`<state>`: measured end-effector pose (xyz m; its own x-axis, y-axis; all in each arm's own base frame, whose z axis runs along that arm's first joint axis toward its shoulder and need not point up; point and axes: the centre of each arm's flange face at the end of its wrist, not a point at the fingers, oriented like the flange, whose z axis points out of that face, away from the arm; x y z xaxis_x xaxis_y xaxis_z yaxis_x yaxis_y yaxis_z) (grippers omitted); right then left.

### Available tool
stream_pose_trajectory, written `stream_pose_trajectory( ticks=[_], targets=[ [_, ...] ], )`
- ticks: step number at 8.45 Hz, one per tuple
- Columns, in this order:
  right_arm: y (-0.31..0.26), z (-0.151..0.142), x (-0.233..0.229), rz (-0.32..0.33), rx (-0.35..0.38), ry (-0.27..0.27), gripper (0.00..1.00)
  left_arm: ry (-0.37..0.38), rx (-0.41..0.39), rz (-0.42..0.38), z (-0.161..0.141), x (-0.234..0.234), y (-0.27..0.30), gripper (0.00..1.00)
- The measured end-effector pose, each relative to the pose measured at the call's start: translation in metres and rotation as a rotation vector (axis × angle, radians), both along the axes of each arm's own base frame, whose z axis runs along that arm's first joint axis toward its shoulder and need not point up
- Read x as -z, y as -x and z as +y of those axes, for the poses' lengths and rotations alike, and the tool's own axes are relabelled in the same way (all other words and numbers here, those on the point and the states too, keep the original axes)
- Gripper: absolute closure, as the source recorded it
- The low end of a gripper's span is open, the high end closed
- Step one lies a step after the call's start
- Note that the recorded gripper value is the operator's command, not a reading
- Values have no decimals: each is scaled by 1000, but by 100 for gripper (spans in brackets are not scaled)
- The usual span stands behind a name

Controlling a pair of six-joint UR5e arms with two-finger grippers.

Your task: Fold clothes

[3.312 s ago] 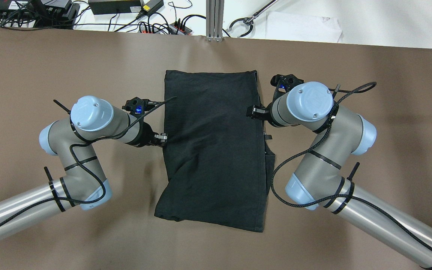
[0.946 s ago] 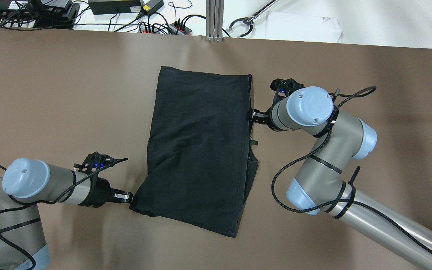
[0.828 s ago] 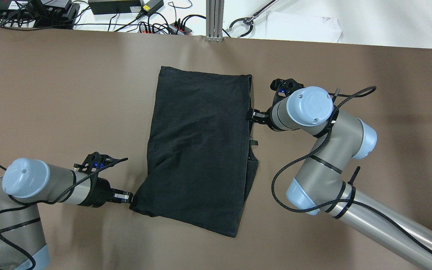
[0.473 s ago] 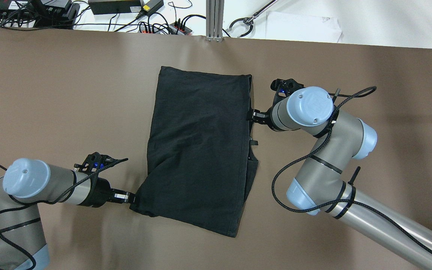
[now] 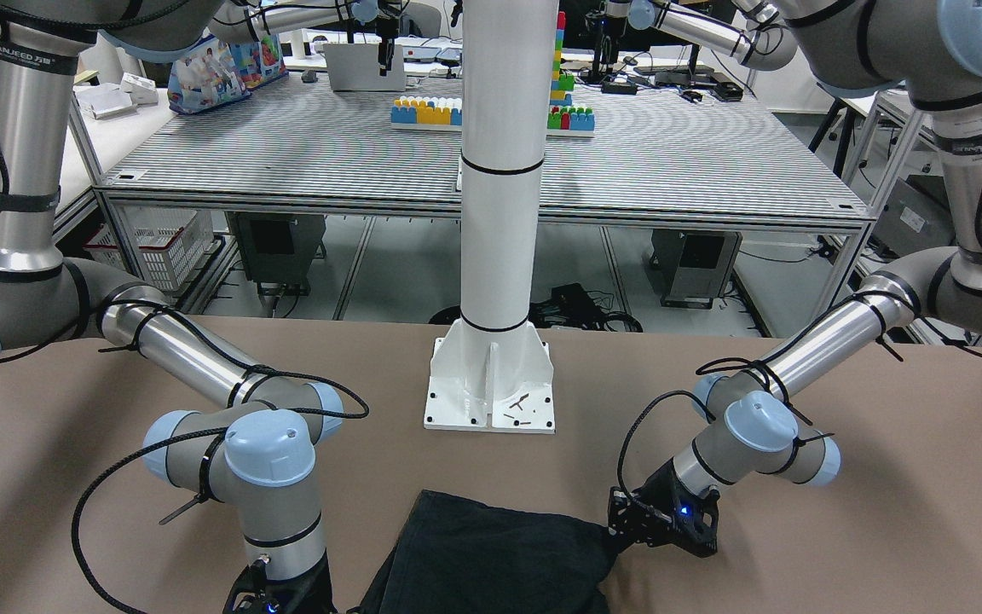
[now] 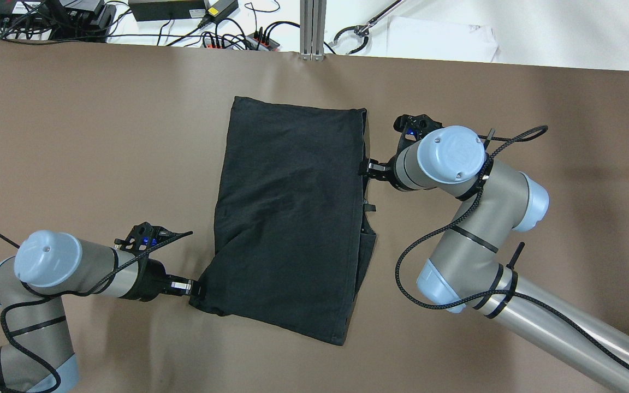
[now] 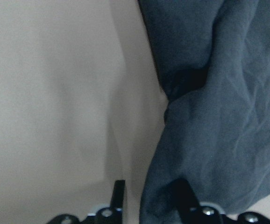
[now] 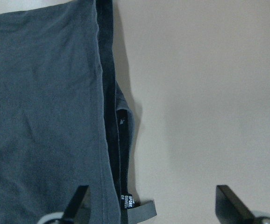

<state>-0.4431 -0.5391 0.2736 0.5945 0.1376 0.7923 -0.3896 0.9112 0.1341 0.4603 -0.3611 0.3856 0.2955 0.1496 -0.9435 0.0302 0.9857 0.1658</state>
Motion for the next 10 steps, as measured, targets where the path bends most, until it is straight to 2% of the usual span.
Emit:
stream_pose_trajectory(
  ticks=[5,8,9,10],
  targets=[
    [0,0,-1,3,1,1,6,-9,-11,27,8,12,1,100],
    [0,0,-3,5,1,3,6,2,-45,76,43,34,-9,100],
    [0,0,-4,6,1,4,6,10,-43,96,56,40,-16,19],
    [0,0,-5,7,1,4,6,13,-44,114,65,45,-19,0]
  ],
)
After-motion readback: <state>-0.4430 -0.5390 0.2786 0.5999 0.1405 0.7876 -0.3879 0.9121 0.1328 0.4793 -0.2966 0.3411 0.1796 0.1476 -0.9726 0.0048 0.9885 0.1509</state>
